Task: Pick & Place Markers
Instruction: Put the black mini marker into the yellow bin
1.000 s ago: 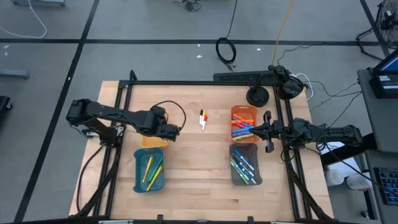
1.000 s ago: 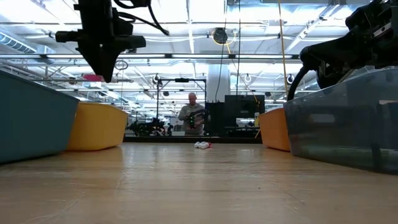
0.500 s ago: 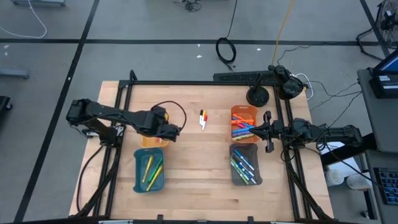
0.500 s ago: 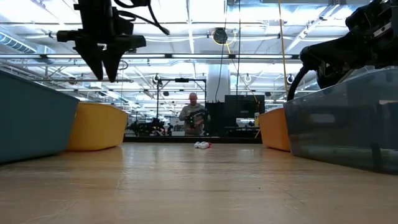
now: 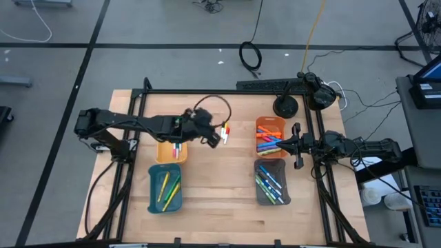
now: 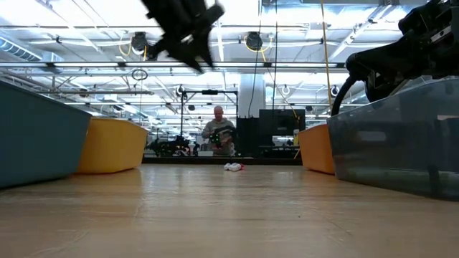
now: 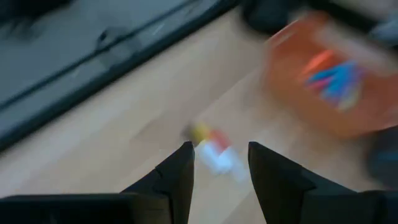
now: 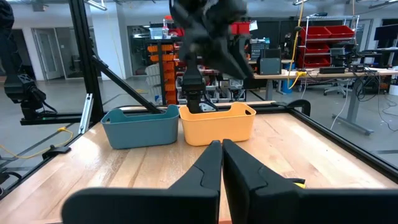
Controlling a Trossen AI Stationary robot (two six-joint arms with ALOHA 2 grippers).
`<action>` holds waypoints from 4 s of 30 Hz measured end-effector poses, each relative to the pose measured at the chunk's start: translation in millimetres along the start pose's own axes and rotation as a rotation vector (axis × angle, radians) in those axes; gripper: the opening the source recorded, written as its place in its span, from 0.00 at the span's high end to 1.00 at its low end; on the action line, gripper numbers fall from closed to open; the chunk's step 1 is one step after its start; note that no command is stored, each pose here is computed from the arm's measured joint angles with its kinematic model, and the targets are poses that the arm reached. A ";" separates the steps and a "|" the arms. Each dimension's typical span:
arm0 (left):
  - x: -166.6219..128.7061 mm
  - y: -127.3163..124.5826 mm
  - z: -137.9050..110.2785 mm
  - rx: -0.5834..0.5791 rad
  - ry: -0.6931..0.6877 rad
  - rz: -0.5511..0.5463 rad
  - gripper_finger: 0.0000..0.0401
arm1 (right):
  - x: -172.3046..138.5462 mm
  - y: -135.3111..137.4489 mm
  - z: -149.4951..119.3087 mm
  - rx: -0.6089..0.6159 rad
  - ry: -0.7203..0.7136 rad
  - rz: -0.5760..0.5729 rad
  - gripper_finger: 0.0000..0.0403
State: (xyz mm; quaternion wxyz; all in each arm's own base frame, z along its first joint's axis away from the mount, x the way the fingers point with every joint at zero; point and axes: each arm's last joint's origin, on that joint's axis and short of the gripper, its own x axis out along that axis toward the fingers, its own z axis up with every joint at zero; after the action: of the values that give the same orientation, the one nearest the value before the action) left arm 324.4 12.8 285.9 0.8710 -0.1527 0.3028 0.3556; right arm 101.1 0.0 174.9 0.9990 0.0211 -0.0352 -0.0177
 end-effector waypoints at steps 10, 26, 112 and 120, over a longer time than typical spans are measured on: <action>34.6 -16.0 24.6 0.136 -0.205 -0.160 0.61 | 0.0 0.0 0.1 0.000 -0.001 0.001 0.99; 166.3 33.4 10.7 -0.100 0.356 0.016 0.61 | 0.0 0.0 0.0 0.000 0.000 0.000 0.99; 198.7 11.8 -34.4 0.100 0.511 0.037 0.61 | 0.0 0.0 0.1 0.000 -0.001 0.000 0.99; 200.5 10.7 -33.0 0.114 0.483 0.027 0.61 | 0.0 0.0 0.1 0.000 -0.001 0.000 0.99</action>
State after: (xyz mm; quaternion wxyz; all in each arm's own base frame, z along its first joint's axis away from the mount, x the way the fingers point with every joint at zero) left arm 416.0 110.1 132.3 0.7757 -0.1798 0.5237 0.3027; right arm 101.1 0.0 175.0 0.9990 0.0211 -0.0354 -0.0176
